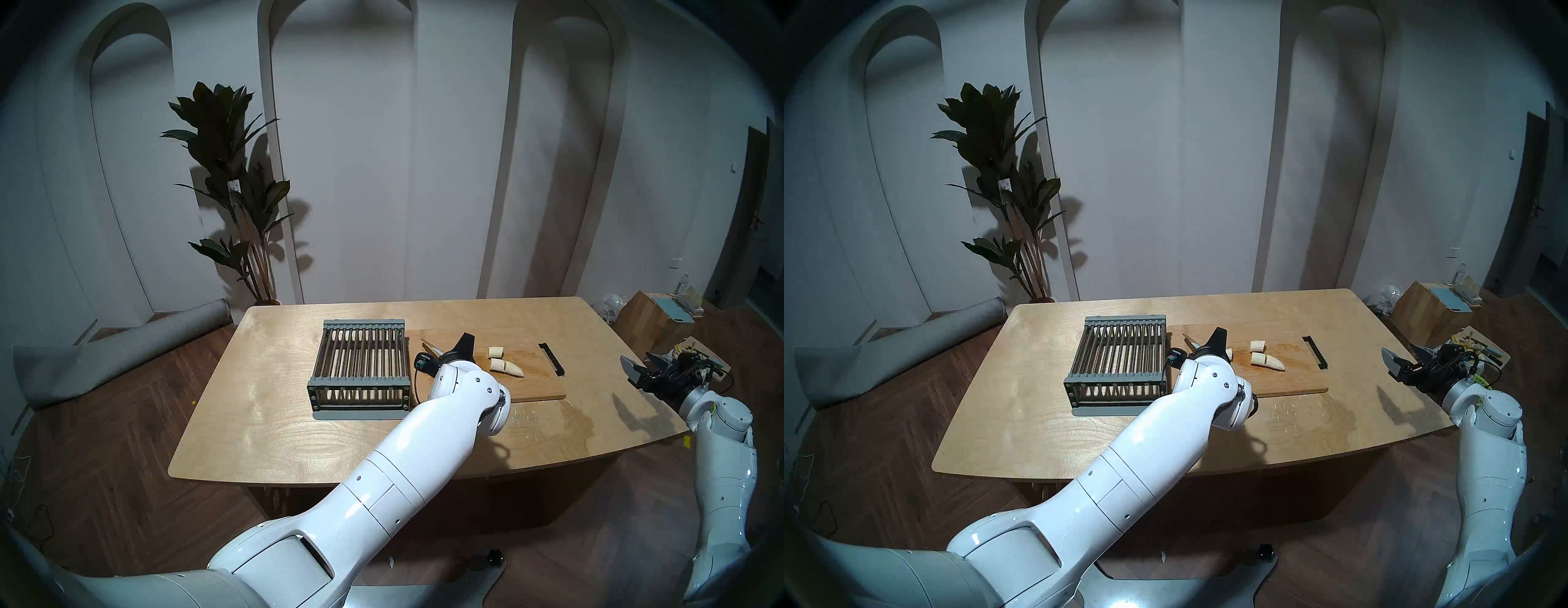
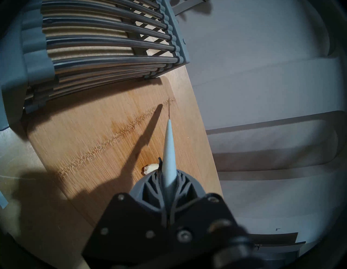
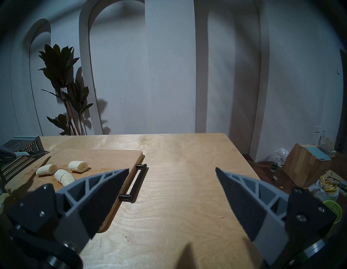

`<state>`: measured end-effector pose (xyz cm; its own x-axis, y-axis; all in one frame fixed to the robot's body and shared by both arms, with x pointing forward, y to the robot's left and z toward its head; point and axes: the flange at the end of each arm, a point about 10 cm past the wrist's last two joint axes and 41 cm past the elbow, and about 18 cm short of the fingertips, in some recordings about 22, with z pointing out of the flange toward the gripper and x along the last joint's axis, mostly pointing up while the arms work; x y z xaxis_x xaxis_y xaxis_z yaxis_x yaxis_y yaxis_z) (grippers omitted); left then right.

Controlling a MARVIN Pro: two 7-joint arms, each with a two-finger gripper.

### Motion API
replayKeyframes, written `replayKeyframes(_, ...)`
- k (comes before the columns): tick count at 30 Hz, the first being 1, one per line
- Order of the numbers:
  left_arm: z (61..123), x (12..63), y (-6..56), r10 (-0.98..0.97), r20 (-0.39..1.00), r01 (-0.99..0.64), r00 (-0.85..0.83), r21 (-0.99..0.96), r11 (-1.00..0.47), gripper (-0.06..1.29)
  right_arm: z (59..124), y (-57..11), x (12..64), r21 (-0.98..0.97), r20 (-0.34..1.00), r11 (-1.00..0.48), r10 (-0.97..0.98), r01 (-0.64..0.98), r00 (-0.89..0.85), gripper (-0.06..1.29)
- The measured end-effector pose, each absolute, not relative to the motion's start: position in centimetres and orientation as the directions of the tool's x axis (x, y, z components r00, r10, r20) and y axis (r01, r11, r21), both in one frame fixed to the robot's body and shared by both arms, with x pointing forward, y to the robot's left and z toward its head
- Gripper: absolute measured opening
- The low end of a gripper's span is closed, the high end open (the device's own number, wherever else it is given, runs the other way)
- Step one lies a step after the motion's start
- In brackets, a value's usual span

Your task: Cut the banana into four pieces on the cutting board

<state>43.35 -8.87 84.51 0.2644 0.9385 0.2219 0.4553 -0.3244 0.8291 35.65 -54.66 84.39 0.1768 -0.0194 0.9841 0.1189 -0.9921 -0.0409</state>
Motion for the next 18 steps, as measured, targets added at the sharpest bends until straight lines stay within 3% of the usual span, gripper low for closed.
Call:
replayKeyframes(8,83.0,43.8,-8.5,0.933,0.212,0.476,0.29,0.814,-0.333,-0.02,84.2,-54.7,35.5,-0.041,0.983,-0.992,-0.019,0.117,0.181,1.25)
replayKeyframes(9,82.8,43.8,-8.4,0.932,0.212,0.48,0.295,0.81,-0.336,0.09,84.2,-54.8,35.5,-0.041,0.983,-0.993,-0.019,0.115,0.182,1.25)
replayKeyframes(12,82.9,43.8,-8.2,0.929,0.212,0.483,0.305,0.806,-0.343,1.15,84.2,-54.9,35.4,-0.04,0.983,-0.993,-0.02,0.111,0.183,1.25)
replayKeyframes(13,83.0,43.8,-8.1,0.927,0.213,0.485,0.308,0.803,-0.345,1.26,84.2,-54.9,35.3,-0.04,0.983,-0.993,-0.02,0.109,0.183,1.25)
replayKeyframes(18,83.7,43.7,-7.4,0.923,0.223,0.491,0.314,0.793,-0.359,1.25,84.3,-54.7,35.2,-0.043,0.983,-0.993,-0.023,0.109,0.184,1.25)
